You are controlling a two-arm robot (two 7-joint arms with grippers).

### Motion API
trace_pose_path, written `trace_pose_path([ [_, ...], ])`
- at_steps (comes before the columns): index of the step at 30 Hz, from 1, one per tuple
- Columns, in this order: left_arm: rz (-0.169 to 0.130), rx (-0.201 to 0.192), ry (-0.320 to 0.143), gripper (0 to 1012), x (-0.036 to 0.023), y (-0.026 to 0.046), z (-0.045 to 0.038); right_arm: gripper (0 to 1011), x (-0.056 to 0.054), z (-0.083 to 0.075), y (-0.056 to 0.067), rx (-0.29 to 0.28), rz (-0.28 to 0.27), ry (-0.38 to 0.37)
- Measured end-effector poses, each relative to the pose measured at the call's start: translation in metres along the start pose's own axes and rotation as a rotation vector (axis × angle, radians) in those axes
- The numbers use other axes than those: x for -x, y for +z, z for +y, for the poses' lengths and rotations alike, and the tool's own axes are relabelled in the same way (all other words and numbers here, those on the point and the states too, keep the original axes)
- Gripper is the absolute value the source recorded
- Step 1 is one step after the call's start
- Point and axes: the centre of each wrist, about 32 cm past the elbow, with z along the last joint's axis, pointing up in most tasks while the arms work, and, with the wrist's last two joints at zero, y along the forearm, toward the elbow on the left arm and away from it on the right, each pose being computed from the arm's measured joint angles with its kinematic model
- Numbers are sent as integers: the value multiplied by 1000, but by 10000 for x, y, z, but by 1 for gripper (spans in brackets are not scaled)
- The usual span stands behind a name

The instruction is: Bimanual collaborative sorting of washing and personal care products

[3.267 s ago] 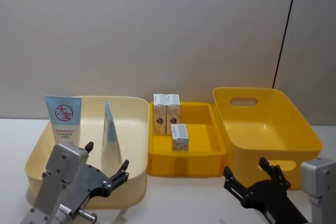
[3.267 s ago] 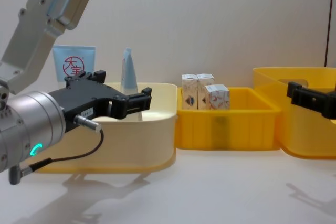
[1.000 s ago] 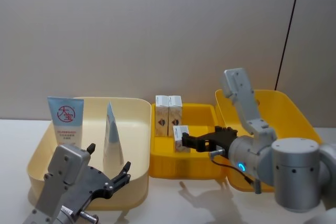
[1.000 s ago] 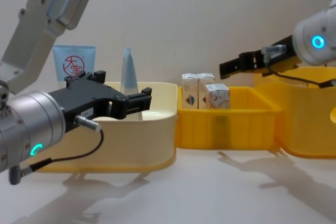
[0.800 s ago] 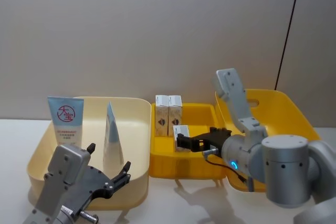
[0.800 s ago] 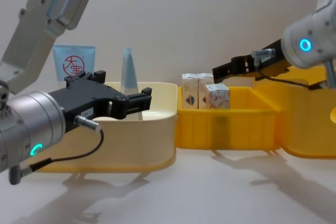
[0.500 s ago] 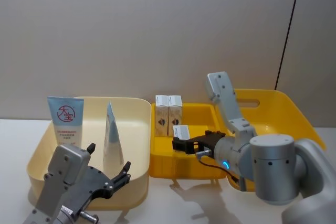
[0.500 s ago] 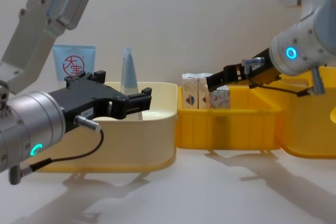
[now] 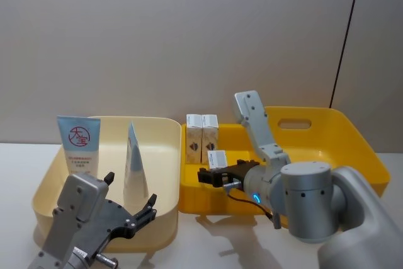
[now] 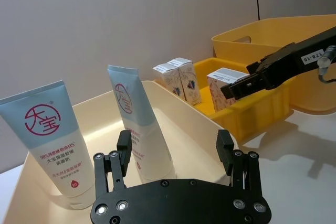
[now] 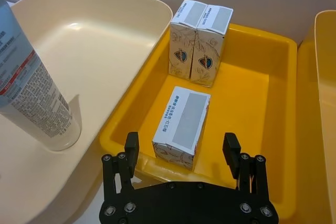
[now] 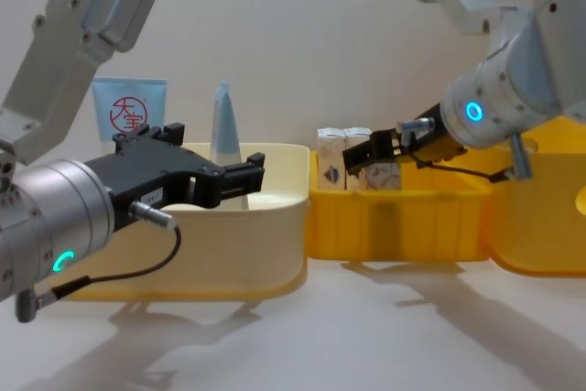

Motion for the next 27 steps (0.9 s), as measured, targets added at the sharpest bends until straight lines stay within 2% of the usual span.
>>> trace_pose_path([
  [27,0,0,0,1004,0,0,0,998,99,242,42,6,-24,-20],
])
